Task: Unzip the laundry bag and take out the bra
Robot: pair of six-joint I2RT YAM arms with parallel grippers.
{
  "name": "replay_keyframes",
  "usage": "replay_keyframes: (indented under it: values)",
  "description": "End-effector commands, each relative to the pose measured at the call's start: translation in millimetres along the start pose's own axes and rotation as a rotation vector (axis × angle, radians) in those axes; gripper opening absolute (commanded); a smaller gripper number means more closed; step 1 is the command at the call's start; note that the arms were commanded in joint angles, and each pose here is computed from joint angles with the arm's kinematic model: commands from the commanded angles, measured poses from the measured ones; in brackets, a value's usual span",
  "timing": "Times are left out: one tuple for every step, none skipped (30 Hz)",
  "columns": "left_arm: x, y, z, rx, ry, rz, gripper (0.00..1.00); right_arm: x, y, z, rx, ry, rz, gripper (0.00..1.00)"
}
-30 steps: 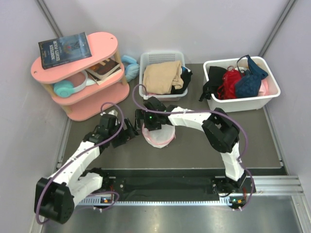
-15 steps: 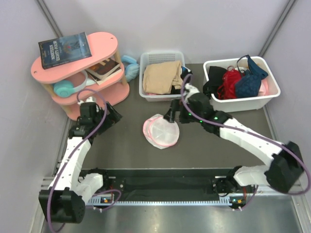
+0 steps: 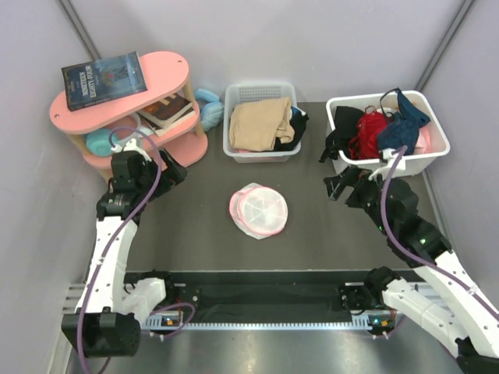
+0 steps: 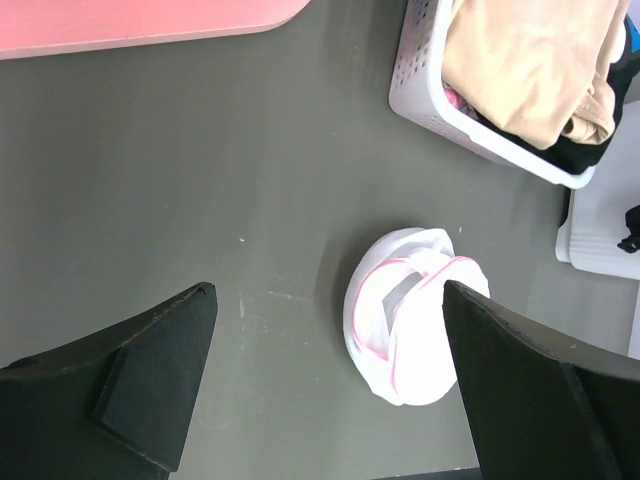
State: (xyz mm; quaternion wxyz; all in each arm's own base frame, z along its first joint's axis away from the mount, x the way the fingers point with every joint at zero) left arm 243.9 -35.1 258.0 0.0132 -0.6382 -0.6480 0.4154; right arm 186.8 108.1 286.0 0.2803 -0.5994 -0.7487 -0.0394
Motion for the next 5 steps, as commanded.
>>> replay_keyframes:
  values:
    - [-7.4, -6.9, -5.0, -0.015, 0.035, 0.043, 0.99, -22.7, -5.3, 5.8, -0.011, -0.025, 0.122, 1.00]
    - [-8.5, -8.1, -4.8, -0.016, 0.035, 0.050, 0.99, -22.6, -6.3, 5.5, -0.013, -0.025, 0.119, 1.00]
    - [-8.5, -8.4, -5.4, -0.020, 0.032, 0.048, 0.99, -21.1, -7.0, 3.5, -0.015, -0.037, 0.108, 1.00]
    - [-9.5, -10.8, -7.1, -0.028, 0.032, 0.047, 0.99, -18.0, -7.6, 2.4, -0.009, -0.053, 0.084, 1.00]
    - [-10.7, -12.9, -8.4, -0.036, 0.029, 0.050, 0.99, -15.0, -6.0, 2.8, 0.006, -0.074, 0.066, 1.00]
Point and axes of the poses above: each gripper's point midway between its finger pads, its own y axis out along the fingers, its own x axis along the line the jaws close on, z = x × y, the point moved 6 cm from there along -y, back along the fingers, and after that the axes turned 2 degrees about y, right-handed, at the moved point
